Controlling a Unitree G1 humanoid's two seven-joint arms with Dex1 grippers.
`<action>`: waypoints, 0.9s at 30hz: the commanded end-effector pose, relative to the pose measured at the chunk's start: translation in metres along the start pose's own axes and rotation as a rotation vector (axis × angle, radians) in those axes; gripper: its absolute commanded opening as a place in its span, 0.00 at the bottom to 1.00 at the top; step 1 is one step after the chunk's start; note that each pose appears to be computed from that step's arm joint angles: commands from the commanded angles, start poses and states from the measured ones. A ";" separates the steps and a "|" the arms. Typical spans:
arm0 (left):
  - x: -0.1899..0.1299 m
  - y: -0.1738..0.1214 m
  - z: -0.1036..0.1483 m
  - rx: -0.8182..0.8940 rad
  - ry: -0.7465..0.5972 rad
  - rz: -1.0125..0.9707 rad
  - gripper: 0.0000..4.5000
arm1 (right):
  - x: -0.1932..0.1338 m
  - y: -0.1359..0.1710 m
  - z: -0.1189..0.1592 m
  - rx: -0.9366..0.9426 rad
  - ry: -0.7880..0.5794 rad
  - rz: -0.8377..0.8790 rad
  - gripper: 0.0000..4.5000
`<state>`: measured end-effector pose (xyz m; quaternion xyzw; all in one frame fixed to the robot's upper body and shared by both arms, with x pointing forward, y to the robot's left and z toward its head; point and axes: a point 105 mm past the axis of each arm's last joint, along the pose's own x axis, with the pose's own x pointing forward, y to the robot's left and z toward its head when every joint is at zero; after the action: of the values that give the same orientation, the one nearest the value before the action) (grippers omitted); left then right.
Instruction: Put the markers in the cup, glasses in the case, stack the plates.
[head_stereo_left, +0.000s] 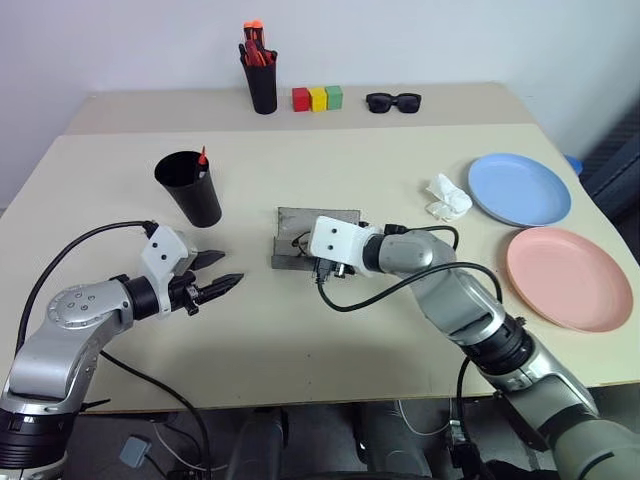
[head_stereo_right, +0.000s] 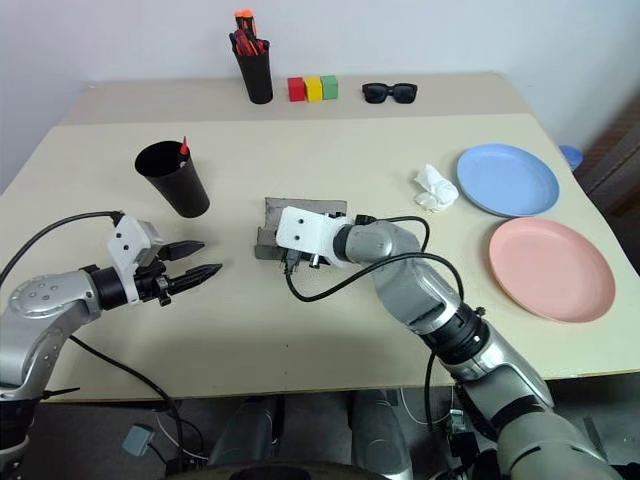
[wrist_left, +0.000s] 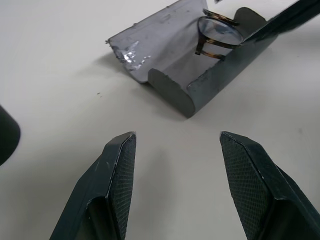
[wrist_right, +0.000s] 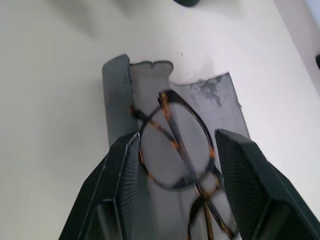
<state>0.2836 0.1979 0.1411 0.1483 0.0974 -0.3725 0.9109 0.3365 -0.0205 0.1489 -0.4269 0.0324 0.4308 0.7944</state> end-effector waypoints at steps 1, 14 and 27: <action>-0.004 0.003 0.012 0.027 -0.028 0.020 0.60 | 0.001 -0.016 0.010 -0.017 -0.023 -0.098 0.53; -0.003 0.014 0.027 0.013 -0.084 0.074 0.60 | -0.041 -0.048 0.025 0.003 -0.188 -0.155 0.53; 0.122 0.019 0.097 -0.013 -0.162 -0.049 0.01 | -0.081 -0.004 -0.010 0.042 -0.188 -0.004 0.54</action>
<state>0.3842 0.1048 0.1953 0.0929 0.0383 -0.4007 0.9107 0.2958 -0.0822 0.1647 -0.3627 -0.0043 0.4735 0.8026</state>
